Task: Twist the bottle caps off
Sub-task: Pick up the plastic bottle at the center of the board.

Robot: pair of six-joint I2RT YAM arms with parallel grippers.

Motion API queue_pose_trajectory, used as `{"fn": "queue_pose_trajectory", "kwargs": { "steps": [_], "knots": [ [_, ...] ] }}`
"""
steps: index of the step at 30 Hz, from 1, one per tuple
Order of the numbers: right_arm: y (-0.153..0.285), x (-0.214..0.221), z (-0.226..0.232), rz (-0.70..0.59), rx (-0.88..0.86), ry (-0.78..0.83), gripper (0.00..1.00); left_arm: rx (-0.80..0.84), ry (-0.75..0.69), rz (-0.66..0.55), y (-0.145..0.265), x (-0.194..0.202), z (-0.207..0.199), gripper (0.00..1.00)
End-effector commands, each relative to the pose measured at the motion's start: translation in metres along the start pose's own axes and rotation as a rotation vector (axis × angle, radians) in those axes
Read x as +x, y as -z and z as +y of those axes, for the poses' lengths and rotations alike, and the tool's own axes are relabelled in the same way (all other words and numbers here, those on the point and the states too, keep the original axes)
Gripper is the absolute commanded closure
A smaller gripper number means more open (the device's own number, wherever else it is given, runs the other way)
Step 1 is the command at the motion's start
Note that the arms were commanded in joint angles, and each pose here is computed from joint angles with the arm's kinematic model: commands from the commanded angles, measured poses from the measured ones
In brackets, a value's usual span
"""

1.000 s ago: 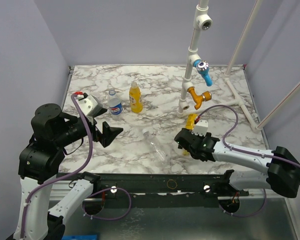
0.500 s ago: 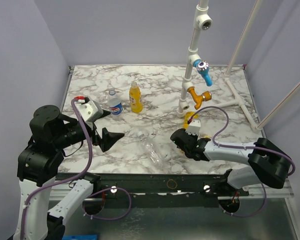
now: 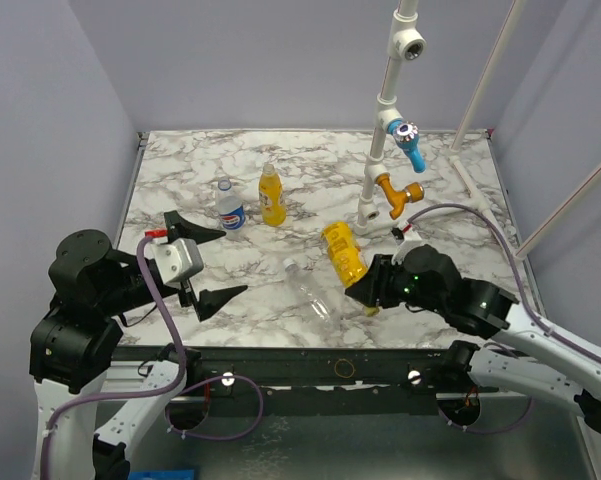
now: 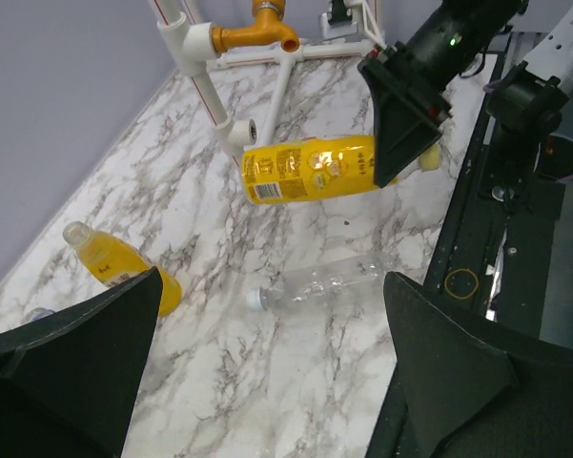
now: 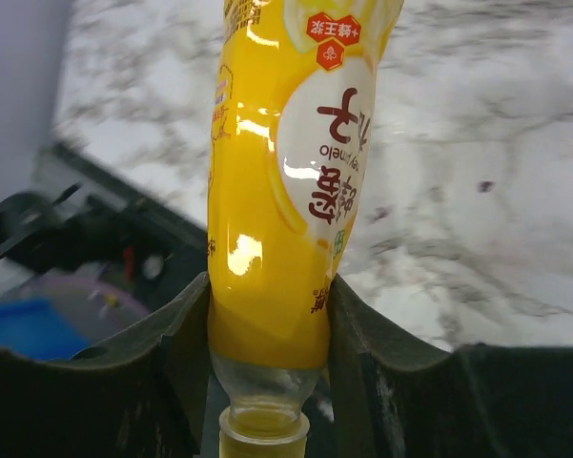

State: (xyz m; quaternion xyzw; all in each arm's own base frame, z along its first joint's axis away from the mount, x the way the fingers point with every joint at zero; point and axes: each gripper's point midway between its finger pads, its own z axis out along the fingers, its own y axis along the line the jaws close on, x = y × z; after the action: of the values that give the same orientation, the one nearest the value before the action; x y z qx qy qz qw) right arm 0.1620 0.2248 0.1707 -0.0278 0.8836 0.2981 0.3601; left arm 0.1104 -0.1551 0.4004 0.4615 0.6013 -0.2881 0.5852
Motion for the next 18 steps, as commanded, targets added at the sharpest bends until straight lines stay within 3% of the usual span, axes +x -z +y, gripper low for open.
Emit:
{"fn": "queue_pose_trajectory", "kwargs": {
  "steps": [1, 6, 10, 18],
  "knots": [
    [0.073, 0.03, 0.066, 0.295, -0.374, 0.087, 0.74, 0.052, -0.2, -0.083, 0.001, -0.012, -0.008, 0.01],
    [0.095, 0.022, 0.106, 0.375, -0.549, 0.15, 0.73, 0.096, -0.375, -0.108, 0.0, -0.008, -0.012, 0.01],
    [0.088, -0.012, 0.148, 0.33, -0.629, 0.227, 0.73, 0.141, -0.529, -0.127, -0.001, -0.001, -0.018, 0.01],
    [0.064, -0.055, 0.198, 0.305, -0.655, 0.314, 0.75, 0.183, -0.775, -0.08, 0.004, 0.026, -0.023, 0.01]
  ]
}}
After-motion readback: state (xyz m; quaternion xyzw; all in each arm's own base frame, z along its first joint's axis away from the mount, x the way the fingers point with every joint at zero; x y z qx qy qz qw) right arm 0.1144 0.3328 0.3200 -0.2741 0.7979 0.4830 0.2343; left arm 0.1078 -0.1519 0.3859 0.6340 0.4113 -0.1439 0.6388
